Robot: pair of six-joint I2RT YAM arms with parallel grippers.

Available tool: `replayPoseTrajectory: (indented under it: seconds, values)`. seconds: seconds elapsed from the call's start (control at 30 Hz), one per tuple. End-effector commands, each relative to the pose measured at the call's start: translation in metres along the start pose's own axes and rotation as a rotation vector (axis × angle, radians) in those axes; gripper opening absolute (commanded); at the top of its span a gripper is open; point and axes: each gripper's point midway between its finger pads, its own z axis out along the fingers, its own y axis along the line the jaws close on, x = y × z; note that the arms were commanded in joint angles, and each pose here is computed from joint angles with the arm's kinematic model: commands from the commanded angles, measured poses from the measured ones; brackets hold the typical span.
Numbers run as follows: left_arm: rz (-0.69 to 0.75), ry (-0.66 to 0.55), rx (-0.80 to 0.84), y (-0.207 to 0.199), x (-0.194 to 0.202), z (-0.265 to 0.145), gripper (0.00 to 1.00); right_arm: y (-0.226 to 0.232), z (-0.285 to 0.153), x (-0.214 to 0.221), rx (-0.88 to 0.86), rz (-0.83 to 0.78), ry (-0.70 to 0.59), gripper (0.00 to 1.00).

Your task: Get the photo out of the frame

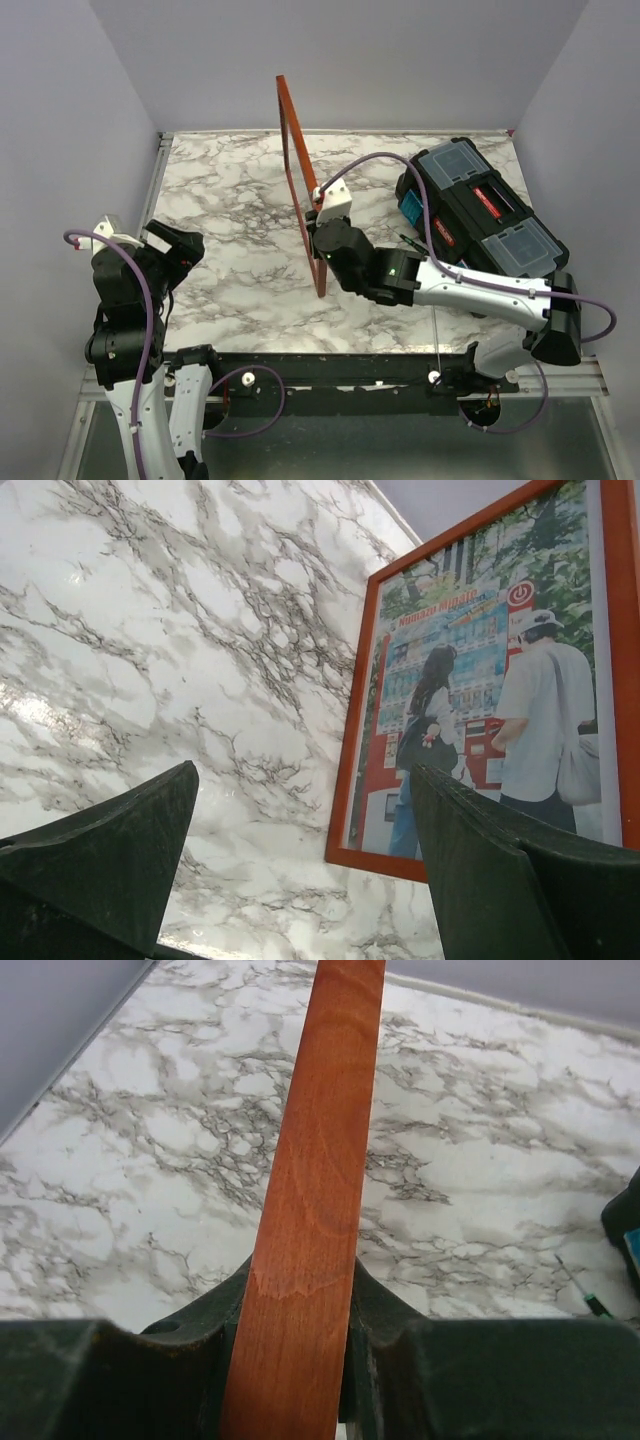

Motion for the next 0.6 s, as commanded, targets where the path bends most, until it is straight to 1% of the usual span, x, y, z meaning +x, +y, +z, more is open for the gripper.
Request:
replayPoseTrajectory:
  seconds: [0.0,0.1,0.27,0.37,0.47,0.57]
  values:
    - [0.013,-0.017,-0.004,0.003,-0.001,-0.004,0.89,-0.005,-0.001,0.018,-0.05,0.248,0.079,0.01]
    - [0.008,-0.006,0.007,0.001,0.002,-0.003,0.89,-0.022,0.0,0.034,-0.014,0.313,0.077,0.01]
    - [0.004,0.014,0.017,0.002,0.008,-0.002,0.88,-0.056,-0.011,0.064,0.049,0.517,0.05,0.01]
    - [0.008,0.017,0.019,0.002,0.009,-0.002,0.89,-0.075,-0.018,0.091,0.085,0.628,0.04,0.01]
    - [0.01,0.025,0.024,0.002,0.011,-0.003,0.88,-0.082,-0.022,0.114,0.068,0.679,0.037,0.01]
    - [0.009,0.029,0.033,0.0,0.012,-0.003,0.88,-0.089,-0.022,0.145,0.087,0.705,0.087,0.01]
